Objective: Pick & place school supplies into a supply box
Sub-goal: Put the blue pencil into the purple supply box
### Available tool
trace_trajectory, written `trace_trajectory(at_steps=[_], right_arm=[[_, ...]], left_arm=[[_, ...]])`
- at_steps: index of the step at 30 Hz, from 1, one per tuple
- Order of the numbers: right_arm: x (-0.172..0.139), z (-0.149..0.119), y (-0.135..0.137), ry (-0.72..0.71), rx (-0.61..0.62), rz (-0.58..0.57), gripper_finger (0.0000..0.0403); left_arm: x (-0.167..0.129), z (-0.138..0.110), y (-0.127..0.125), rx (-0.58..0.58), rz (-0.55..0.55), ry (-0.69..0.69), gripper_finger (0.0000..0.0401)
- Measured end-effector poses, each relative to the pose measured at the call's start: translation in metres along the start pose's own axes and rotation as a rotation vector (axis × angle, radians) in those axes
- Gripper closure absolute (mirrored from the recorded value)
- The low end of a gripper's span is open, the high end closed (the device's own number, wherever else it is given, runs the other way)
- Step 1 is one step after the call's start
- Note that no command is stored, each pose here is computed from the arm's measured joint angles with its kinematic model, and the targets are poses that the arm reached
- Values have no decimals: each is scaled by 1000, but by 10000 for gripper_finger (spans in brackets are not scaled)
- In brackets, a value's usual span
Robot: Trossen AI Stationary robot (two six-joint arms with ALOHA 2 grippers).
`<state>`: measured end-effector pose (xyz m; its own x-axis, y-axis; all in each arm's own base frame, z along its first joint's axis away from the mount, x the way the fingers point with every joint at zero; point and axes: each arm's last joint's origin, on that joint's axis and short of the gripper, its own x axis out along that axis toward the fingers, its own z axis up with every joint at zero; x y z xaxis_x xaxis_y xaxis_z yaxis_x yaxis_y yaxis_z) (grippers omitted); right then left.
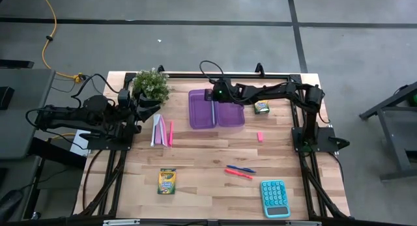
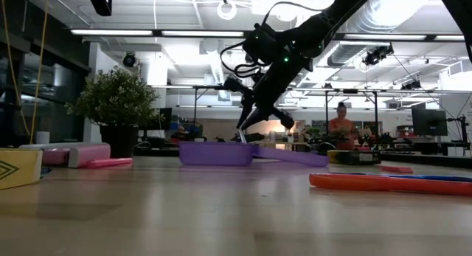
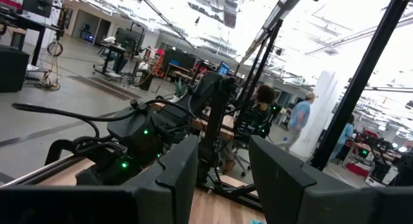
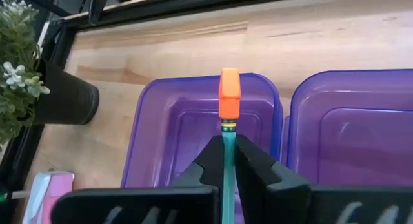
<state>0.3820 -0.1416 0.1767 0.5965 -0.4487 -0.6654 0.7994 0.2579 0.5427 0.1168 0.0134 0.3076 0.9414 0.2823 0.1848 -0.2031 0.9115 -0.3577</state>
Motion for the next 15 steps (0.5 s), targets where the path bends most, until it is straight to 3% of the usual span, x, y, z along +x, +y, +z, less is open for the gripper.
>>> trace_trajectory(at_steps=[15], right_arm=[[17,-16,-10,166,-15,2,392]], left_arm=[[0,0,0,0,3,-1,270]])
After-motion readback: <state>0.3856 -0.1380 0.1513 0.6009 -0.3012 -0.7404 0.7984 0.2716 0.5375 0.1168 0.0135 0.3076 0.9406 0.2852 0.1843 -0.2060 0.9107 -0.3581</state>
